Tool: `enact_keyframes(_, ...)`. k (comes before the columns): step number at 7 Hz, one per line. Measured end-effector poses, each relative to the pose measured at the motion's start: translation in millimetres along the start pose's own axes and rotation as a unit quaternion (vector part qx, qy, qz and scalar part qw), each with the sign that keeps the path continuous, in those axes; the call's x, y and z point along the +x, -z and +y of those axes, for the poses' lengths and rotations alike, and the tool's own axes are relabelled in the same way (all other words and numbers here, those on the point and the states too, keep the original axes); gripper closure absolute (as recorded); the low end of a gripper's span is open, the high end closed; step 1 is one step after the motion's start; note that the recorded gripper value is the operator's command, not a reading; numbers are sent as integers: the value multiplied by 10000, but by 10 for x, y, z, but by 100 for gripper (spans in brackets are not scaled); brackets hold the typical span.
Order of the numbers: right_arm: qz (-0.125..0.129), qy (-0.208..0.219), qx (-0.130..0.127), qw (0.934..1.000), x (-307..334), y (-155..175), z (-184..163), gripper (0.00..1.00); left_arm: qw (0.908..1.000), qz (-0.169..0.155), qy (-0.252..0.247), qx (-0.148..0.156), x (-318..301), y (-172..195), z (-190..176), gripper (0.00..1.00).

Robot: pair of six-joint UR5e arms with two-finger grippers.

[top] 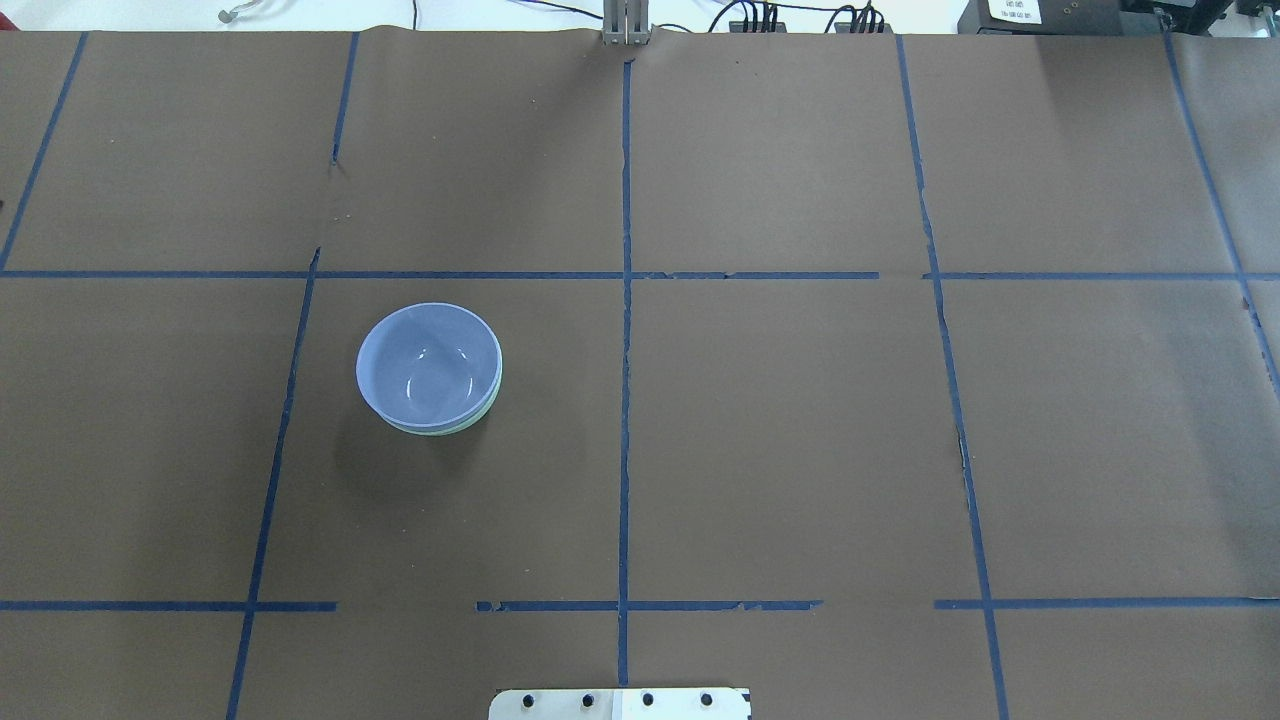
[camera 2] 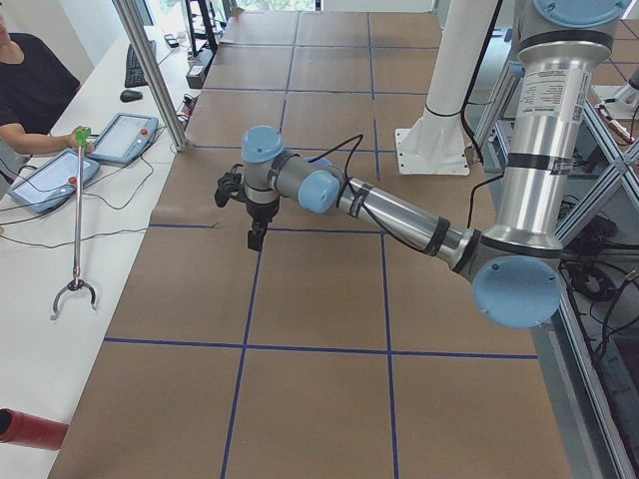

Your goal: Stack blue bowl on green bowl

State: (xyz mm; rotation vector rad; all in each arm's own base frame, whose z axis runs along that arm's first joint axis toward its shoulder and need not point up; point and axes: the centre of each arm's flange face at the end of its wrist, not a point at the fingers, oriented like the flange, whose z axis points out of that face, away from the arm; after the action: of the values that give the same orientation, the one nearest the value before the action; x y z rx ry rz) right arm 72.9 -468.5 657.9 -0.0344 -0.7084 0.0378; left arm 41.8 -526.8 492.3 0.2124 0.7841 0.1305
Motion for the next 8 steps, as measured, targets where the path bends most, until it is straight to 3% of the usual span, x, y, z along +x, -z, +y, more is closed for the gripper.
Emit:
enact_keyframes(3,0,1,0,10000,-1,0,0,0,9982,-82,-261,-536,-1682,-360,855,0)
enact_keyframes(5,0,1,0,10000,-1,0,0,0,9980,-55,-87,-616,-1978,-400,1110,0)
enact_keyframes(8,0,0,0,10000,0,0,0,0,9981,-57,-18,-620,-2033,-385,1165,0)
